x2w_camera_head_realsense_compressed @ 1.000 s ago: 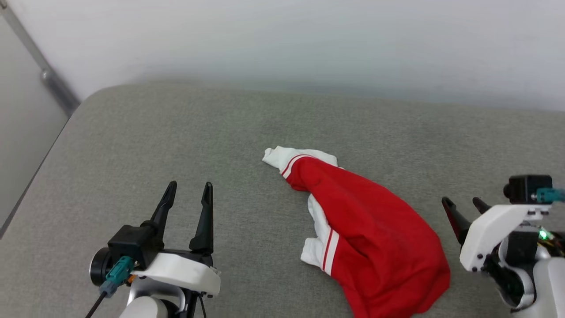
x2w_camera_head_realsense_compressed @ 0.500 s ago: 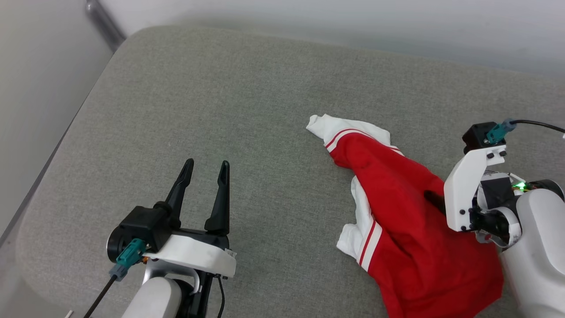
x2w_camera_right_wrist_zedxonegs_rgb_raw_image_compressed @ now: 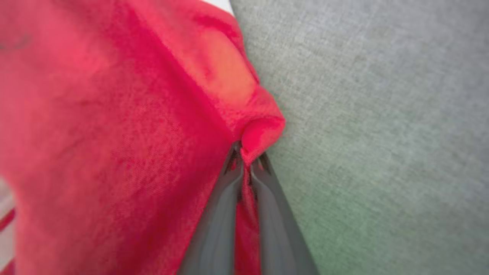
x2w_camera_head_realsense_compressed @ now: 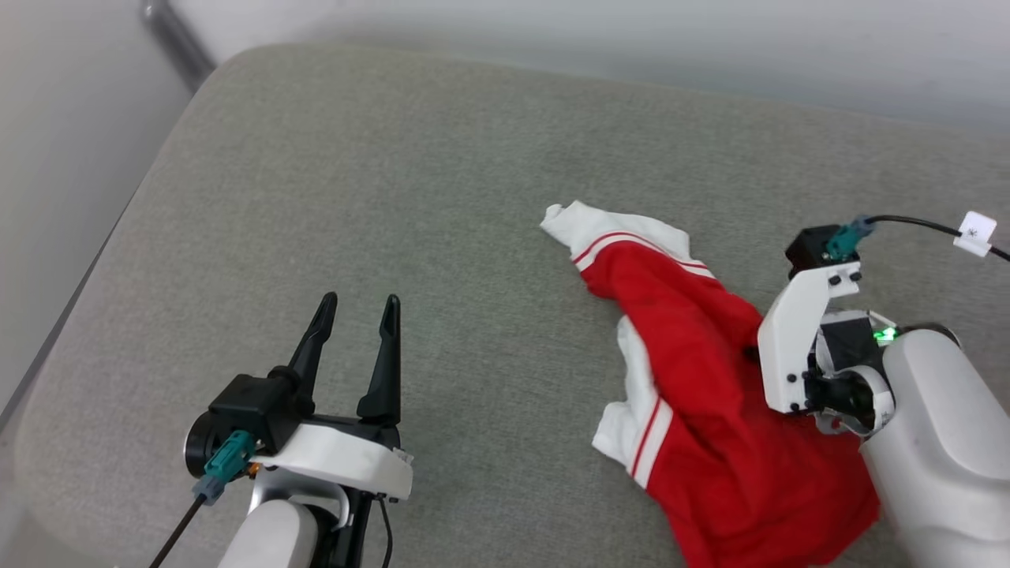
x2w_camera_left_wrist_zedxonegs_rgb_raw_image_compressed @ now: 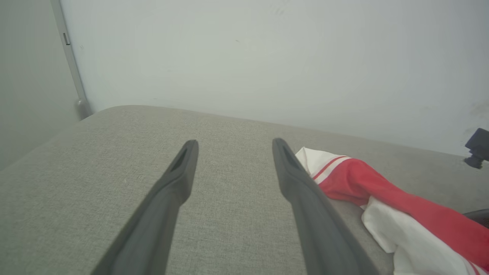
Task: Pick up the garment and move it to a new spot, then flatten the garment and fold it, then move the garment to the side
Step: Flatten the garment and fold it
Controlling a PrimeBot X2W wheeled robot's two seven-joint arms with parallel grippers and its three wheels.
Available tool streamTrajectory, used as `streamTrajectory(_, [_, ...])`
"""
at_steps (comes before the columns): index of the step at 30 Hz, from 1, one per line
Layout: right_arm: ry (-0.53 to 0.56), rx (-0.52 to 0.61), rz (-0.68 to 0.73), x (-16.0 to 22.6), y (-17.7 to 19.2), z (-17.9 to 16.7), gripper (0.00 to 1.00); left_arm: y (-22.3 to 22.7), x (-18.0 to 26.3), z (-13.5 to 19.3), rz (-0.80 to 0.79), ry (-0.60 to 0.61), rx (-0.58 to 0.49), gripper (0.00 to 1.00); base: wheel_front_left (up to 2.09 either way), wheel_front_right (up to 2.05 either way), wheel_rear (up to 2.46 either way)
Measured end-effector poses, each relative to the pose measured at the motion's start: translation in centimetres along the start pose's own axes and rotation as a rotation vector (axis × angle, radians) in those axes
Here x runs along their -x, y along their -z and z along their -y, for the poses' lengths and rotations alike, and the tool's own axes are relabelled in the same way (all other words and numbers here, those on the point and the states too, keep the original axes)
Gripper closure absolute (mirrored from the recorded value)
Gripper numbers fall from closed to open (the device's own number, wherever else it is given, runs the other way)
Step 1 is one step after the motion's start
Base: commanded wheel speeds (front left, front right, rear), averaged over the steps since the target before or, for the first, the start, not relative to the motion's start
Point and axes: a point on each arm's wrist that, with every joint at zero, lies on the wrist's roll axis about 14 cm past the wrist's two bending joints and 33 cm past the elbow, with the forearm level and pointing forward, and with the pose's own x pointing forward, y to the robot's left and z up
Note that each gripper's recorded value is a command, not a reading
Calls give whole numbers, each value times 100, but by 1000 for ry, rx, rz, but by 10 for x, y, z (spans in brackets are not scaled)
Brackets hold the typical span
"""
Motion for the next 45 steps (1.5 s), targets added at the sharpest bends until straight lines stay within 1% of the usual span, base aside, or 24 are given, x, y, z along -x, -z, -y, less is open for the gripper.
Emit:
streamTrajectory(3, [19,10,106,17,-19,4,100,1,1,4,-1,18,-5,0,0,0,0])
streamTrajectory(7, [70,6,255,54,-41,20,100,-1,3,15,4,57,-4,0,0,0,0])
streamTrajectory(8, [88,-5,286,64,-42,27,100,-1,3,18,7,66,-3,0,0,0,0])
streamTrajectory(10, [128,-38,315,81,-31,43,100,-3,5,24,13,84,1,0,0,0,0])
streamTrajectory(15, [253,-170,326,118,32,86,100,-8,7,39,20,129,6,0,0,0,0])
streamTrajectory(18, [307,-268,302,132,83,96,100,-8,9,47,14,155,5,0,0,0,0])
streamTrajectory(20, [314,-333,259,134,119,89,100,-9,10,50,11,167,2,0,0,0,0])
streamTrajectory(23, [286,-415,171,128,170,64,100,-9,12,54,4,180,-1,0,0,0,0])
streamTrajectory(26, [246,-464,85,121,210,39,100,-8,13,55,-4,183,-6,0,0,0,0])
streamTrajectory(27, [226,-481,65,118,218,32,94,-9,14,55,-5,183,-4,0,0,0,0])
streamTrajectory(28, [211,-492,54,116,223,26,54,-9,14,55,-6,181,-4,0,0,0,0])
streamTrajectory(29, [210,-491,62,116,224,25,0,-8,14,56,-10,182,-4,0,0,0,0])
streamTrajectory(31, [214,-488,106,117,218,26,0,-8,16,55,-14,180,-5,0,0,0,0])
streamTrajectory(33, [227,-472,198,122,203,28,0,-9,17,55,-16,181,-7,0,0,0,0])
streamTrajectory(34, [248,-436,321,131,180,32,0,-10,19,54,-14,180,-10,0,0,0,0])
streamTrajectory(35, [265,-424,398,137,168,36,0,-11,20,54,-15,177,-10,0,0,0,0])
streamTrajectory(40, [324,-359,704,171,119,48,0,-9,24,47,-22,154,-8,0,0,0,0])
streamTrajectory(42, [351,-311,831,188,96,50,0,-8,26,44,-28,146,-10,0,0,0,0])
streamTrajectory(45, [378,-228,974,209,70,47,0,-8,27,40,-27,131,-11,0,0,0,0])
